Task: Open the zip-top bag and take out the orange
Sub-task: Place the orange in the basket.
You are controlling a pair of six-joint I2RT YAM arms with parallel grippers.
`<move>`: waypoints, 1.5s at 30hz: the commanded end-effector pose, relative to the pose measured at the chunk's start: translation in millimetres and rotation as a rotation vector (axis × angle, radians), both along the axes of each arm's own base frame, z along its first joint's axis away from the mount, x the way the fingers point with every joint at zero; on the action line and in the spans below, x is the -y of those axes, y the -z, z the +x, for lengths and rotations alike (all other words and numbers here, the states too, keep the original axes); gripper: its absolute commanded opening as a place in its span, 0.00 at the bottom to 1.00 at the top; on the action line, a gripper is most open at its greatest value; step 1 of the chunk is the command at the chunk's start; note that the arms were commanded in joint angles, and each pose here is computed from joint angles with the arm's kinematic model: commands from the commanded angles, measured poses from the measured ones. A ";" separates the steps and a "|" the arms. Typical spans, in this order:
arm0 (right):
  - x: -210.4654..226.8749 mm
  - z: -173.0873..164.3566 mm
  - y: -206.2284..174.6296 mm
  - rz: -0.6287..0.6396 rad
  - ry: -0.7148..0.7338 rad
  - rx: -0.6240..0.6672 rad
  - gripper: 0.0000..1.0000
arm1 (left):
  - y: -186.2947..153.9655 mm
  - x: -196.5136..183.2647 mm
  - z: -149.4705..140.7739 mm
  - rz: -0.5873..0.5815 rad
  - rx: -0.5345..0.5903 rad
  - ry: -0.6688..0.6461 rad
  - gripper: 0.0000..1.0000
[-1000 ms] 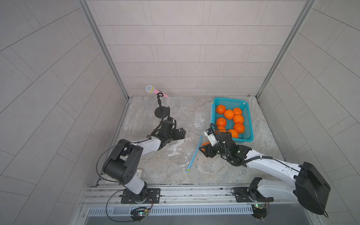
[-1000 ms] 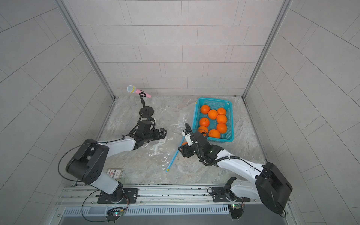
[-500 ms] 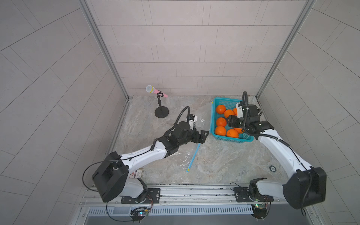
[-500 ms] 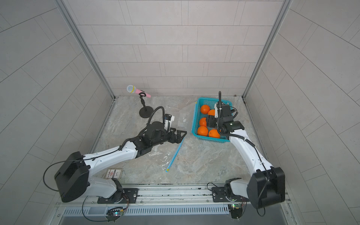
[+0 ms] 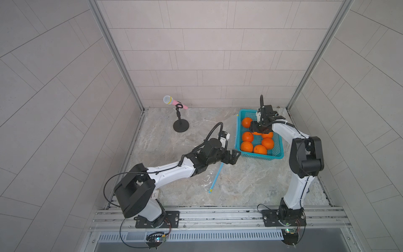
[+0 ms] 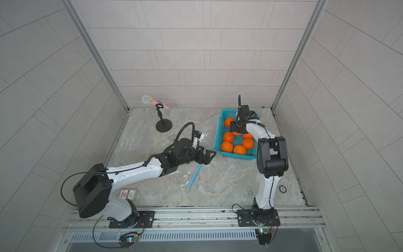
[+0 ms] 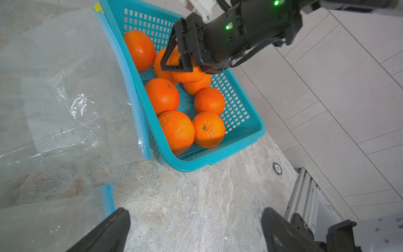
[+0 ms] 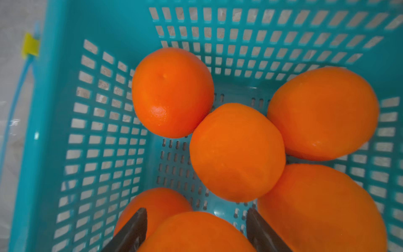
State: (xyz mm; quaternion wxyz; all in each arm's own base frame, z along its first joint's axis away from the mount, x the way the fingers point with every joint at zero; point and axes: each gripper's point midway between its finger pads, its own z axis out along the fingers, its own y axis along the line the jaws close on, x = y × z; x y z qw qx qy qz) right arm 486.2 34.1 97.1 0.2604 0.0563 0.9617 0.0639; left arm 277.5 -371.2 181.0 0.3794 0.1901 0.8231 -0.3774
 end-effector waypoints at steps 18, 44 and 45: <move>15.0 -18.6 38.6 -0.056 0.067 -0.103 0.87 | -0.7 -4.7 1.7 -0.016 0.047 -0.013 1.00; -5.1 -43.1 -56.2 -0.027 0.060 0.121 0.86 | -34.4 -66.3 9.7 0.043 0.139 -0.177 1.00; -5.9 -41.7 -54.1 0.003 0.059 0.137 0.85 | -37.9 -75.1 10.1 0.039 0.145 -0.199 1.00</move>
